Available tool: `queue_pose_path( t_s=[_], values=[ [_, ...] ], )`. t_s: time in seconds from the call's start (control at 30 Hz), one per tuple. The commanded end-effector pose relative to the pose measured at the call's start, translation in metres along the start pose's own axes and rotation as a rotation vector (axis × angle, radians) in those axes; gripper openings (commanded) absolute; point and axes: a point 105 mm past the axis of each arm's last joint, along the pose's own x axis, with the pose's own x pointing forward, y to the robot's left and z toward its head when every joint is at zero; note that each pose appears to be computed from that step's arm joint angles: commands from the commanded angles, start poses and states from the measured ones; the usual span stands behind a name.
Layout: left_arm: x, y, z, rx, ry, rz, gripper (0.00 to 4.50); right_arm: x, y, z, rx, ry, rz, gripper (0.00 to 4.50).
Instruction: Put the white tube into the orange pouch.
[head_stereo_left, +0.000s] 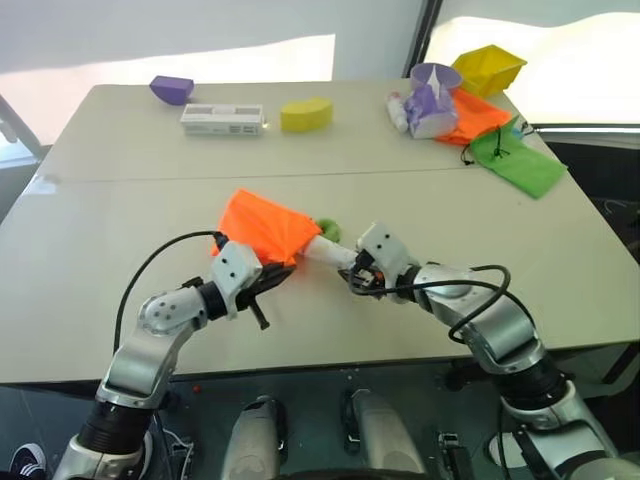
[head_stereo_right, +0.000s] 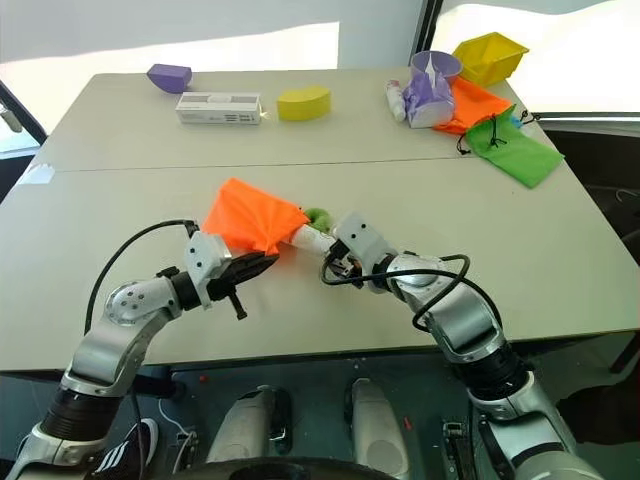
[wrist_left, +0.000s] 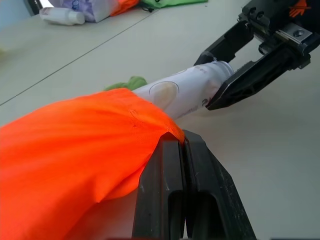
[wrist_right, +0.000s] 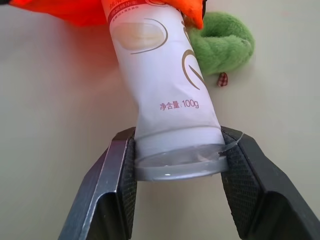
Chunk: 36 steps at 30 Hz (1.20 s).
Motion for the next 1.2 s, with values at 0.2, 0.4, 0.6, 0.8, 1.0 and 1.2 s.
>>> queue_pose_path(
  t_s=[0.2,0.4,0.6,0.8,1.0,1.2],
  values=[
    [-0.008,0.000,0.015,0.064,-0.053,-0.025,0.00,0.014,0.018,0.029,-0.214,-0.096,0.027,1.81],
    [-0.016,0.008,0.014,0.072,-0.045,-0.006,0.00,0.013,0.005,0.027,-0.245,-0.086,0.003,1.81],
    [-0.015,0.005,0.017,0.056,-0.052,-0.017,0.00,0.032,0.029,0.043,-0.257,-0.135,0.063,1.81],
    [-0.017,0.004,0.015,0.051,-0.047,-0.012,0.00,0.044,0.029,0.047,-0.348,-0.139,0.059,1.81],
    [-0.025,0.003,0.011,0.051,-0.028,0.000,0.00,0.025,0.005,0.044,-0.458,-0.172,0.030,1.81],
    [-0.028,0.002,0.013,0.046,-0.043,-0.006,0.00,0.013,0.003,0.048,-0.618,-0.243,0.086,1.81]
  ],
)
